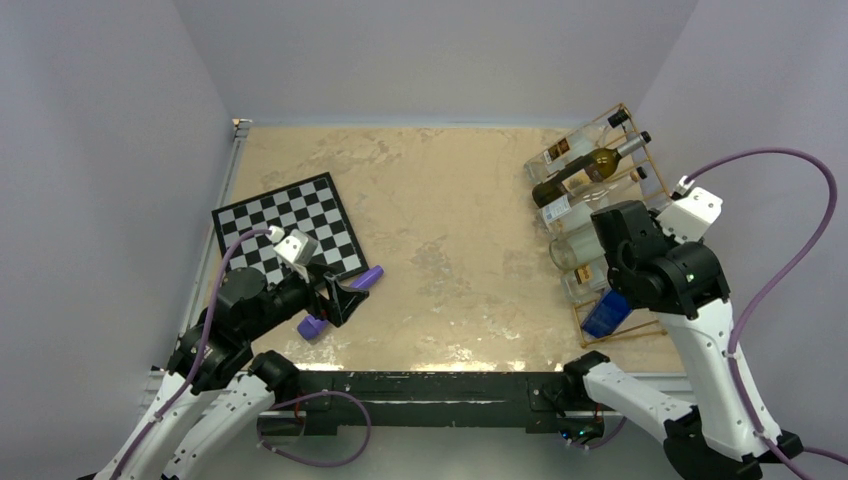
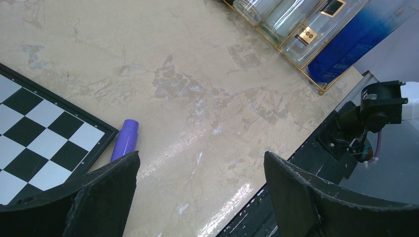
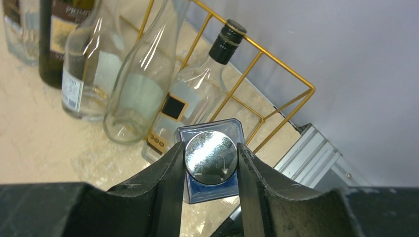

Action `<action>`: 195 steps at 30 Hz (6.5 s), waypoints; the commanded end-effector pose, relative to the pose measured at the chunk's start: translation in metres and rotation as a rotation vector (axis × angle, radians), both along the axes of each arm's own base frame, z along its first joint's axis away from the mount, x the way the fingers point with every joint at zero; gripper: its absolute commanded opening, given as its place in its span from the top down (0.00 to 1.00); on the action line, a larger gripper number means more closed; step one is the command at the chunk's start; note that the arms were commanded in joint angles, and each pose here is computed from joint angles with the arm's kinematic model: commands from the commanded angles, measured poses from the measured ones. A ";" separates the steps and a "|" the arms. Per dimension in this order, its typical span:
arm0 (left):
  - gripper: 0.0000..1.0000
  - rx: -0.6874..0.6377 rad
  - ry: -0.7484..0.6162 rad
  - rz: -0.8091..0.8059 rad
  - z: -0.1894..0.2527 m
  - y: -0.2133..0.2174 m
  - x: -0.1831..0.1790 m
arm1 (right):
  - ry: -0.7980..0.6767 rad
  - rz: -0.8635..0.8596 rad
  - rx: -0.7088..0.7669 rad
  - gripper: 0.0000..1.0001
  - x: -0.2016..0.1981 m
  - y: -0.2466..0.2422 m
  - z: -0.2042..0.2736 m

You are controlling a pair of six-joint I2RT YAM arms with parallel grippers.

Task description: Take the wine bottle off the wine rack

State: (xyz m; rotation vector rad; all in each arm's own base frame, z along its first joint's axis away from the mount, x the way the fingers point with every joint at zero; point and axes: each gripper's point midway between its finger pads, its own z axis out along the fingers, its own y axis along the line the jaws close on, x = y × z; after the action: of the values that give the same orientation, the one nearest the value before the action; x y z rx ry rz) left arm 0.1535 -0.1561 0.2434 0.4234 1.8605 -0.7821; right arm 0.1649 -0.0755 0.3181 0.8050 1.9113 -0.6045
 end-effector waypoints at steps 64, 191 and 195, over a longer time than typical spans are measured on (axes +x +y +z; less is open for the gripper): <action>0.01 0.003 -0.035 0.074 0.011 0.011 0.007 | -0.224 1.225 0.231 1.00 0.094 0.339 0.062; 0.23 0.132 -0.236 0.565 0.104 -0.012 0.385 | -0.237 1.357 0.260 0.01 -0.003 0.224 0.050; 0.01 0.121 -0.275 0.555 0.129 -0.008 0.369 | -0.220 1.287 0.286 0.01 0.000 0.218 0.043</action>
State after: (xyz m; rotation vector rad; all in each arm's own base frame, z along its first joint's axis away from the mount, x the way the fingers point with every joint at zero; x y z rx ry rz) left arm 0.5371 -0.1701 0.2748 0.0927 1.8803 -0.1605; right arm 0.1618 0.1497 0.3554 -0.3842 1.8693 0.5309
